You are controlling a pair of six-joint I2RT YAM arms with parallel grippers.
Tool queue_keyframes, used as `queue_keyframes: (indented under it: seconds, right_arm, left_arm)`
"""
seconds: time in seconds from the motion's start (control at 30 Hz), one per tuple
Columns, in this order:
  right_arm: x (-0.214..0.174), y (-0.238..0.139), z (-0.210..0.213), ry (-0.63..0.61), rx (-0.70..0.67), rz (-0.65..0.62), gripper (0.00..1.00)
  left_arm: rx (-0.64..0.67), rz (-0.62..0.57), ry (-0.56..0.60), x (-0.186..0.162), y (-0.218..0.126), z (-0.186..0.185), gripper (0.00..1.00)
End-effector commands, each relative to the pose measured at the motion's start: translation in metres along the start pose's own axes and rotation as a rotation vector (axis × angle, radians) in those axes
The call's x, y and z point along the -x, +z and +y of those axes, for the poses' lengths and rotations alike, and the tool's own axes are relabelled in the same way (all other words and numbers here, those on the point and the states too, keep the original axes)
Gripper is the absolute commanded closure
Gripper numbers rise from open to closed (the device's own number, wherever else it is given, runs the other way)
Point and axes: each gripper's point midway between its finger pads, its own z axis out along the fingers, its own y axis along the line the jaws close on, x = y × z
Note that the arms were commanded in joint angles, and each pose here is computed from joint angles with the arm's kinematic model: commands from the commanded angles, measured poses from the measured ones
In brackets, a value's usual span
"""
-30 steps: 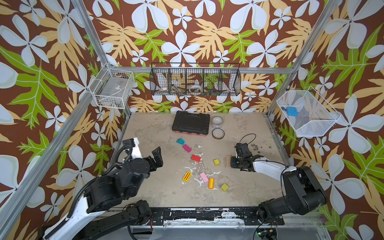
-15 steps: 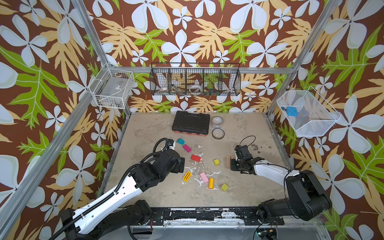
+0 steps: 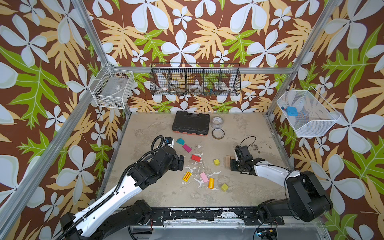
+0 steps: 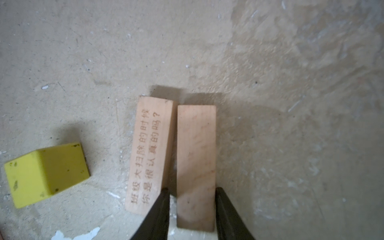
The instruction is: Build the wood block tower
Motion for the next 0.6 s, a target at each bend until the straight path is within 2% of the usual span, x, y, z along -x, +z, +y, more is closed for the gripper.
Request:
queue_keyframes:
  seconds: [0.0, 0.13, 0.27, 0.37, 0.57]
  right_arm:
    - [-0.016, 0.002, -0.004, 0.007, -0.012, 0.067, 0.62]
    - [-0.016, 0.002, -0.005, 0.008, -0.015, 0.064, 0.65]
    - [-0.014, -0.001, -0.005, 0.012, -0.018, 0.050, 0.64]
    - [-0.012, -0.005, -0.004, 0.017, -0.009, 0.035, 0.58]
    - [-0.004, -0.013, 0.006, 0.022, 0.050, 0.000, 0.28]
  left_arm:
    - [0.004, -0.014, -0.004, 0.004, 0.002, 0.001, 0.02]
    - [0.008, -0.005, -0.001, 0.003, 0.004, 0.001, 0.04]
    - [0.001, -0.005, 0.001, 0.003, 0.003, -0.001, 0.04]
    - [0.001, -0.006, 0.000, 0.003, 0.003, 0.000, 0.04]
    - [-0.001, -0.001, 0.003, 0.002, 0.004, -0.001, 0.05]
